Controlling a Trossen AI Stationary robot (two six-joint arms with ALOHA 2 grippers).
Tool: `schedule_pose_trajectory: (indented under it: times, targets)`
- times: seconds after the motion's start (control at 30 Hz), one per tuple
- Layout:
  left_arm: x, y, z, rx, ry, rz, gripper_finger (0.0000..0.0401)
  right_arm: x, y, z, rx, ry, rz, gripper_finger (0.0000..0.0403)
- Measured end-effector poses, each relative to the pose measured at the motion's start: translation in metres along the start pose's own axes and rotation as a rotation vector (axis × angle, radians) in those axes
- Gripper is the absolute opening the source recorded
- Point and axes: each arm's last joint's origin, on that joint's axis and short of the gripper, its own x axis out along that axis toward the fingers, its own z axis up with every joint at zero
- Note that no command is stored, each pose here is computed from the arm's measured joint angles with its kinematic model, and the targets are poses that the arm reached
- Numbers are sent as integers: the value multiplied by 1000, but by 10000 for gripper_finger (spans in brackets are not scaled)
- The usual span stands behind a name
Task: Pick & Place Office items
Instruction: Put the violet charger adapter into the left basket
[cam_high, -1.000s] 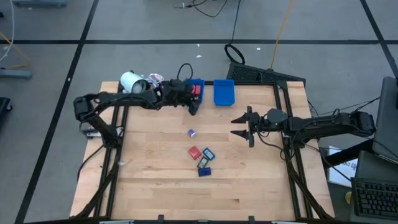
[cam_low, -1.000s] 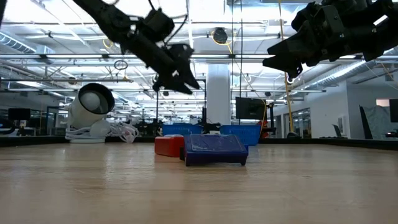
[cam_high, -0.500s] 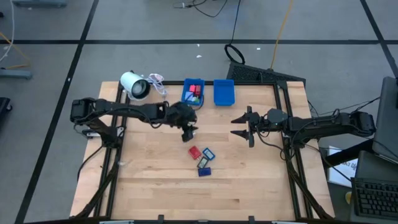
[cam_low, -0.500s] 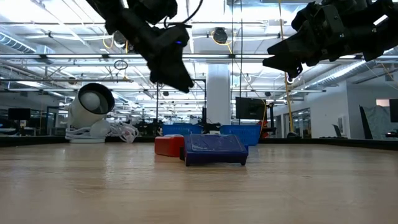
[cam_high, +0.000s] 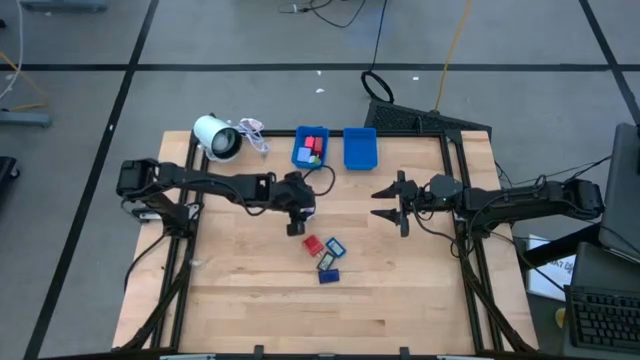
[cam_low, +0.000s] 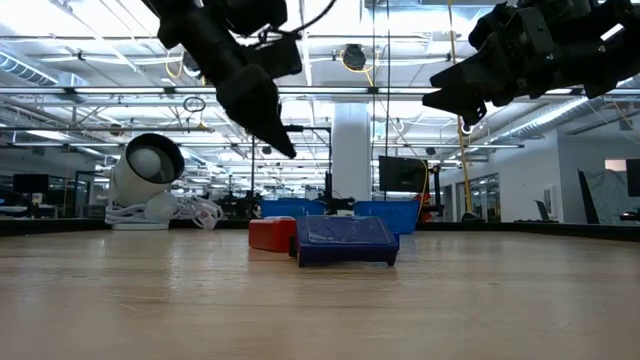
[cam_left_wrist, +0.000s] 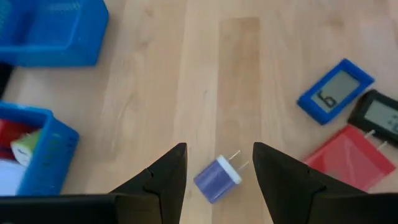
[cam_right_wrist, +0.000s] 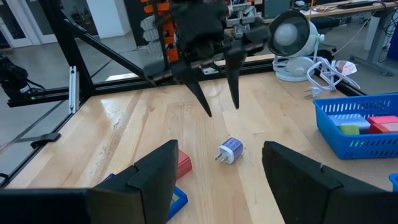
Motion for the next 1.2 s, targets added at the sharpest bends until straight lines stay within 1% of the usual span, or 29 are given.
schedule_pose_trajectory:
  times: [0.07,0.17,0.23,0.3,0.37,0.5,0.67,0.83,0.97,1.03,1.2]
  targets:
    - [8,1,-2,-49,13,4,186,0,0,0,0,0,0,222]
    - [20,4,-8,-153,59,23,188,0,0,0,0,-1,0,222]
    - [27,6,-12,-202,88,51,197,0,0,0,0,0,0,222]
    - [31,7,-15,-221,105,72,212,0,0,1,0,-3,1,222]
    - [35,6,-16,-212,115,71,234,0,0,0,0,-2,1,222]
    - [37,5,-17,-150,122,55,275,0,0,0,0,-2,1,222]
    - [42,4,-20,-33,138,31,303,0,0,1,0,-3,1,222]
    - [55,1,-28,28,187,12,300,0,0,0,0,-3,1,222]
    - [68,-2,-35,36,220,-34,290,0,0,0,0,0,1,222]
    - [73,-3,-37,31,229,-43,285,0,0,0,0,0,1,222]
    - [76,-5,-39,-48,239,-54,273,0,0,0,0,0,1,222]
